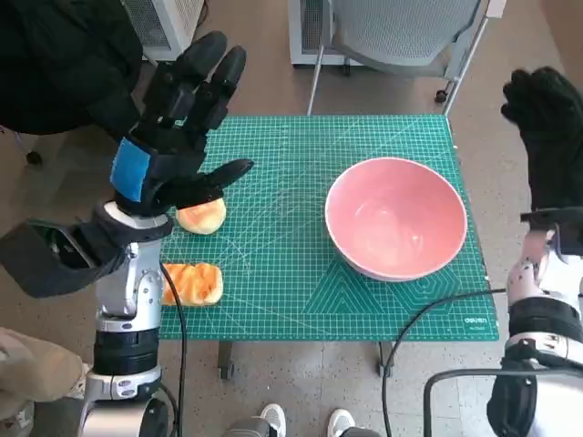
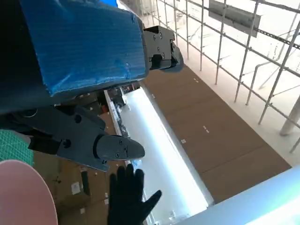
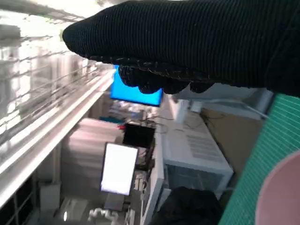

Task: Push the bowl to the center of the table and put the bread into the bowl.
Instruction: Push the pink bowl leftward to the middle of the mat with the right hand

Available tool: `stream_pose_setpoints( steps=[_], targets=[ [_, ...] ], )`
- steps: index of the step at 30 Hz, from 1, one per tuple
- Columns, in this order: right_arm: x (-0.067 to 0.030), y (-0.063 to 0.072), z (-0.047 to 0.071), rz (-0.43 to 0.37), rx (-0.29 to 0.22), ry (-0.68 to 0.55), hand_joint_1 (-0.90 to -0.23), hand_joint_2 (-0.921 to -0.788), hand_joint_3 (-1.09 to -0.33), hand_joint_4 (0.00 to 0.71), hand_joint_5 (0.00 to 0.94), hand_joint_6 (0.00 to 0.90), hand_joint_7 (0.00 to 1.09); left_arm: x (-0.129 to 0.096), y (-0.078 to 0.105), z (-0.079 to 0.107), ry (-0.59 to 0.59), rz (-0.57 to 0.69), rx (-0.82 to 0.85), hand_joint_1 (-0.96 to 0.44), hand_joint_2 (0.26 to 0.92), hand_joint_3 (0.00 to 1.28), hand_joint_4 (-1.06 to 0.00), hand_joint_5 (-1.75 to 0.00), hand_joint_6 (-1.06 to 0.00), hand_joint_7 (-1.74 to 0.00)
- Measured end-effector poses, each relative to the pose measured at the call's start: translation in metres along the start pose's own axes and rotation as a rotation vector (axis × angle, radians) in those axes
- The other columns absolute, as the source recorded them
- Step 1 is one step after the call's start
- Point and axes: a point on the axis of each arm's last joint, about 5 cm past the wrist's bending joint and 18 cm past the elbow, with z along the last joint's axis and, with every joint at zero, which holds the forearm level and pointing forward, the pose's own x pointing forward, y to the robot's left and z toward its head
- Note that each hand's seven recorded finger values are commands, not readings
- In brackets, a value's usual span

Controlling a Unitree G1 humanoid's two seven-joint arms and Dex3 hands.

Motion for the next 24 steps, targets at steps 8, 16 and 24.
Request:
stream_pose_setpoints(
  steps=[8,16,24],
  targets=[
    [-0.0055,-0.003,-0.01,-0.047,0.089,0.102,-0.757,-0.921,-0.894,0.263,0.029,0.421,0.09,0.0,0.002,0.001,0.014,-0.002,-0.006,-0.25,0.921,0.26,-0.08,0.0,0.0,-0.46],
    [-0.0076,0.002,-0.017,-0.106,0.127,0.172,-0.74,-0.921,-0.895,0.323,0.042,0.468,0.11,-0.001,0.002,0.002,0.014,-0.005,-0.015,-0.25,0.921,0.26,-0.08,0.0,0.0,-0.46],
    [-0.0094,0.005,-0.022,-0.151,0.149,0.242,-0.725,-0.921,-0.903,0.385,0.028,0.577,0.13,-0.004,0.004,0.004,0.023,-0.004,-0.009,-0.24,0.921,0.28,-0.08,0.0,0.0,-0.44]
  ],
)
